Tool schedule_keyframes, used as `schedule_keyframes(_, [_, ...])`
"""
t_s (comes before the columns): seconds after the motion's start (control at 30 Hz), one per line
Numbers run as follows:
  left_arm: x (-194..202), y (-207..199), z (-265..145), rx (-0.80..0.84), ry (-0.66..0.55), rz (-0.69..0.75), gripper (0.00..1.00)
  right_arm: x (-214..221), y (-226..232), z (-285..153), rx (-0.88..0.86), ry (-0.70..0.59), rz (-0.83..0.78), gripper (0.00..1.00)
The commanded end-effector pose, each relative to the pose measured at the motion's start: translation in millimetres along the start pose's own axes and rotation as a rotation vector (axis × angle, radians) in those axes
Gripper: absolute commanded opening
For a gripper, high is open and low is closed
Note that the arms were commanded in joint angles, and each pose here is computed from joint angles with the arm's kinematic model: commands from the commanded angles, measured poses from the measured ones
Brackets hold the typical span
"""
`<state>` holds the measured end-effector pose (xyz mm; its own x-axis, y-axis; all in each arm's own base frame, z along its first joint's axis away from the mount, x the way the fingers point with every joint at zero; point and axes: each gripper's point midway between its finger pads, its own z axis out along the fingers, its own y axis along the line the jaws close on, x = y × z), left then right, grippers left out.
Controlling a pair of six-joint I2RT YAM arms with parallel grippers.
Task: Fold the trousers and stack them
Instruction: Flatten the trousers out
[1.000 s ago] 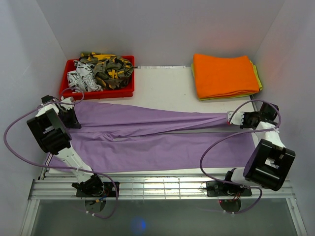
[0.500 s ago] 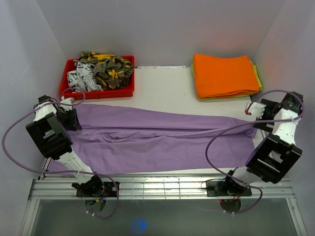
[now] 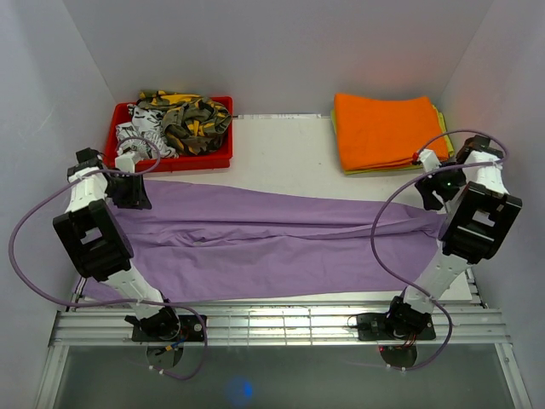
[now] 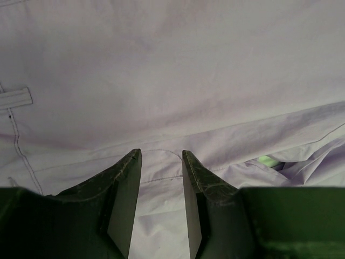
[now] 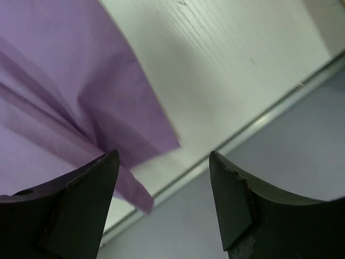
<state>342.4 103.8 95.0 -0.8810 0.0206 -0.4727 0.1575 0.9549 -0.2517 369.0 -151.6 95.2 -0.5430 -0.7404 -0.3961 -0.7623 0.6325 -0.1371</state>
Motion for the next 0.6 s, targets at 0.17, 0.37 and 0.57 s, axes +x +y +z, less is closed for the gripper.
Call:
schedule_keyframes(0.17, [-7.7,9.5,8.4,-0.018,-0.009,-0.01,0.49,-4.8,38.0,45.5,-0.04,0.066,-0.007,0.82])
schedule_keyframes(0.37, [-0.7,9.2,16.2,-0.014,-0.002,-0.045,0.49,2.2,44.5,69.3,0.018,0.079,-0.038,0.84])
schedule_keyframes(0.57, [6.6,8.9,18.3,-0.019,0.012,-0.047,0.49,-0.5,41.5,83.1,0.001,0.066,0.04,0.54])
